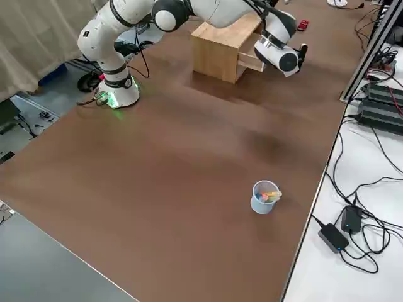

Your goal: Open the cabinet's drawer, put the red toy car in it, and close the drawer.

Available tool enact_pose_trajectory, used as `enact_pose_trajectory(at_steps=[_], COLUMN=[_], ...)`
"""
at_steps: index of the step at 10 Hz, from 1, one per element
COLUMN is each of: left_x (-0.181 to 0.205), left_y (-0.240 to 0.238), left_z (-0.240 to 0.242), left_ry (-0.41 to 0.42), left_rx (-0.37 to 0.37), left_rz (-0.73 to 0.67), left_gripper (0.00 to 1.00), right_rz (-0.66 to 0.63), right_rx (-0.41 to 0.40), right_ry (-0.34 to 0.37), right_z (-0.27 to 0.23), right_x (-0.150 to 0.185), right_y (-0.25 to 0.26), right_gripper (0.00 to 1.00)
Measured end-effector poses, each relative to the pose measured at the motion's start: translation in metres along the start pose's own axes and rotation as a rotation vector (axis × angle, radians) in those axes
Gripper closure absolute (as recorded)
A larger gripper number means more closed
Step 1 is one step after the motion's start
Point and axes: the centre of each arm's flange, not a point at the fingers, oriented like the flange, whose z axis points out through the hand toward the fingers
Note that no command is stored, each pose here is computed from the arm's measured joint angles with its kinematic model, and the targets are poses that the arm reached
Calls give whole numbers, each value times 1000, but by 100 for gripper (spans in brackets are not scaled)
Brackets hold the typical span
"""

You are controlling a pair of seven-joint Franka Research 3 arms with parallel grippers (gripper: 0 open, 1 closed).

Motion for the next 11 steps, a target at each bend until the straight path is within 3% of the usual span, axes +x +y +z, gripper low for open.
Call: enact_pose_trajectory(at_steps=[3, 5, 8, 10, 11], left_x=[24, 26, 31, 31, 31], left_y=[-45, -105, -178, -239, -265], left_z=[-43, -75, -95, -97, -96], left_ry=[96, 104, 124, 122, 139], left_rx=[16, 55, 73, 79, 70], left_rz=[-87, -221, -388, -522, -620], left_gripper=[88, 80, 35, 6, 0], right_rz=[-18, -59, -120, -118, -115], right_rx=[-2, -97, -367, -562, -636], right_ry=[22, 30, -127, -181, -188], right_z=[-11, -54, -155, -215, -243], right_x=[6, 11, -7, -21, -30], right_y=[-8, -10, -24, -35, -48], right_gripper=[0, 0, 0, 0, 0])
